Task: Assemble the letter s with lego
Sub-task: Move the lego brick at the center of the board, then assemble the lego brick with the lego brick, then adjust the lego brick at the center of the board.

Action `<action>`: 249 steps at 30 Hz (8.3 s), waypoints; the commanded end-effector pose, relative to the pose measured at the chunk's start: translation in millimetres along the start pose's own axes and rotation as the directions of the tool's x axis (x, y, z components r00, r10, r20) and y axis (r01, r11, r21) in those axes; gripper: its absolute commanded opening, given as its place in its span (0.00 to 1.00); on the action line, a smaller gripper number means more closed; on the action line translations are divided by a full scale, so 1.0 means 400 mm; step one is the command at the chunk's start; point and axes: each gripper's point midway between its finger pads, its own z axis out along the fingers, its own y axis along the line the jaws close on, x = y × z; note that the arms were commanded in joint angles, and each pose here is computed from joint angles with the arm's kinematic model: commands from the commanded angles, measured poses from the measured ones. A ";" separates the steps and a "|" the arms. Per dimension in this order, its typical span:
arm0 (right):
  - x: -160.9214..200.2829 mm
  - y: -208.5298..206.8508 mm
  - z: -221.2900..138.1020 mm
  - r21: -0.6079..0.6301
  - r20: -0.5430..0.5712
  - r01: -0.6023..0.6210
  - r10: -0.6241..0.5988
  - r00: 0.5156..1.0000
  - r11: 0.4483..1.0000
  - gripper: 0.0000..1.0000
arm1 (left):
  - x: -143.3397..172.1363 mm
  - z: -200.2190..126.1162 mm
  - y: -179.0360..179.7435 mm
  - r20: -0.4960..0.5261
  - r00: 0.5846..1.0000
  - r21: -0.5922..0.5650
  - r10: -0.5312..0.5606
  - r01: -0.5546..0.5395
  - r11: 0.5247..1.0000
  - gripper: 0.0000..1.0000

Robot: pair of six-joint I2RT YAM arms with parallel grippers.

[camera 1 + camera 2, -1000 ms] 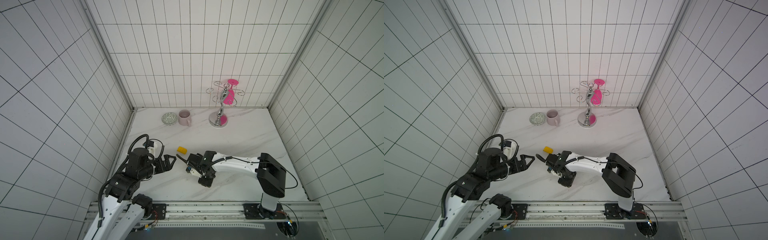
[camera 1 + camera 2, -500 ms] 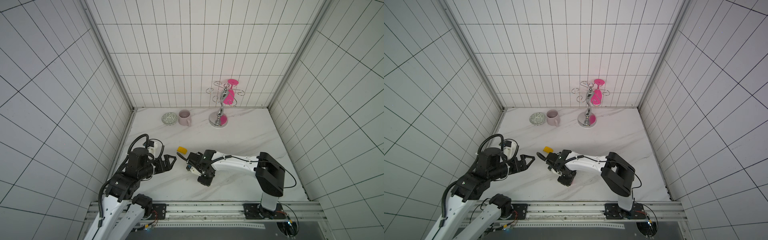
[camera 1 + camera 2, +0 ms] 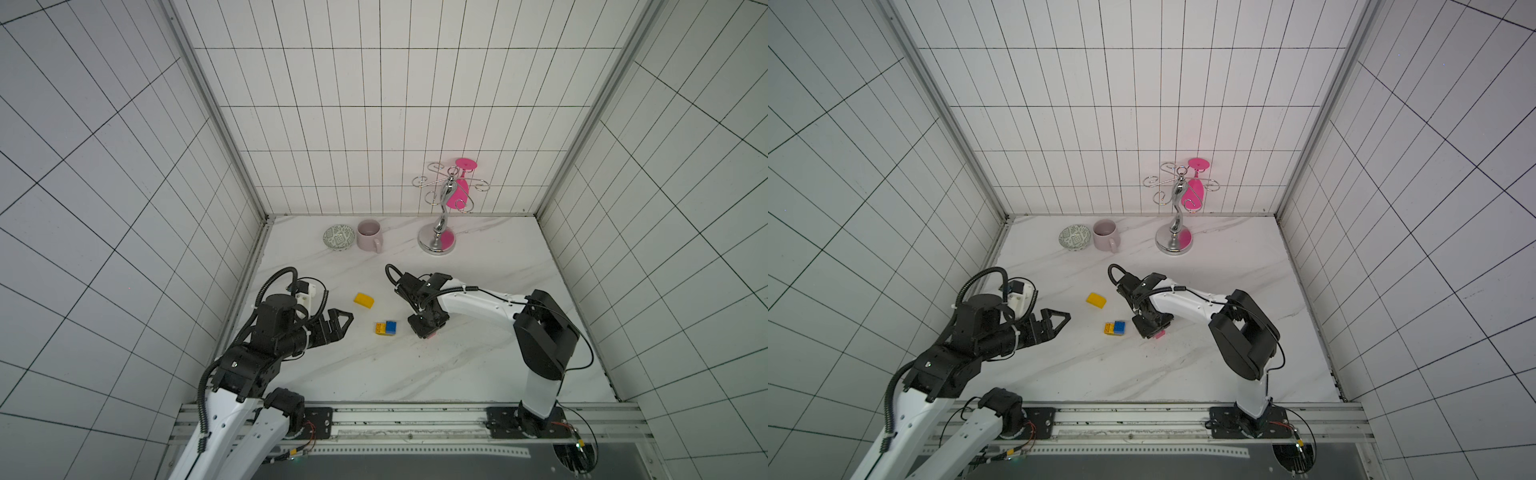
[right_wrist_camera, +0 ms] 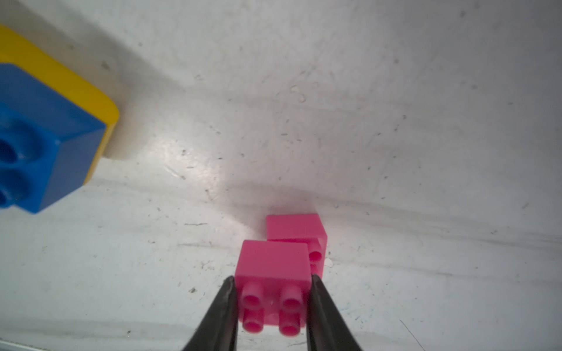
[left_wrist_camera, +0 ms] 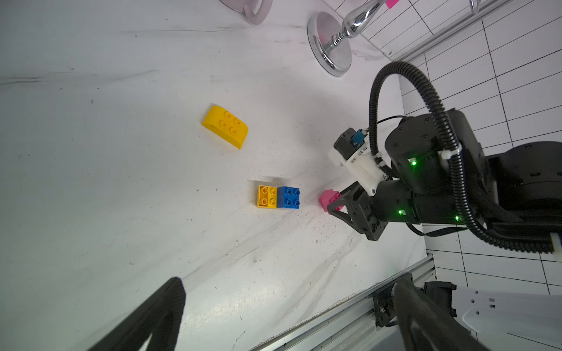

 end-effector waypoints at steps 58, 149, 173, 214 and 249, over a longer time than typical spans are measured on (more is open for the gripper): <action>0.041 -0.002 0.100 -0.059 -0.041 0.042 -0.044 0.998 0.997 0.27 | -0.015 -0.009 -0.024 0.023 0.999 0.041 0.028 -0.029 0.999 0.99; 0.031 0.063 -0.165 -0.183 0.302 0.603 -0.539 0.786 0.777 0.93 | -0.030 -0.013 -0.038 0.051 0.998 0.065 0.039 -0.043 0.997 0.99; -0.047 0.053 -0.032 -0.143 0.027 0.826 -0.832 0.554 0.545 0.83 | -0.025 -0.012 -0.037 0.048 0.998 0.070 0.041 -0.045 0.997 0.99; -0.088 0.085 -0.009 -0.129 0.220 0.728 -0.697 0.683 0.673 0.30 | -0.030 -0.042 -0.021 0.089 0.995 0.024 0.037 -0.039 0.999 0.99; -0.246 -0.009 -0.061 -0.128 0.850 0.175 0.017 0.526 0.976 0.33 | -0.041 -0.005 -0.034 0.046 0.998 0.050 0.047 -0.049 0.998 0.99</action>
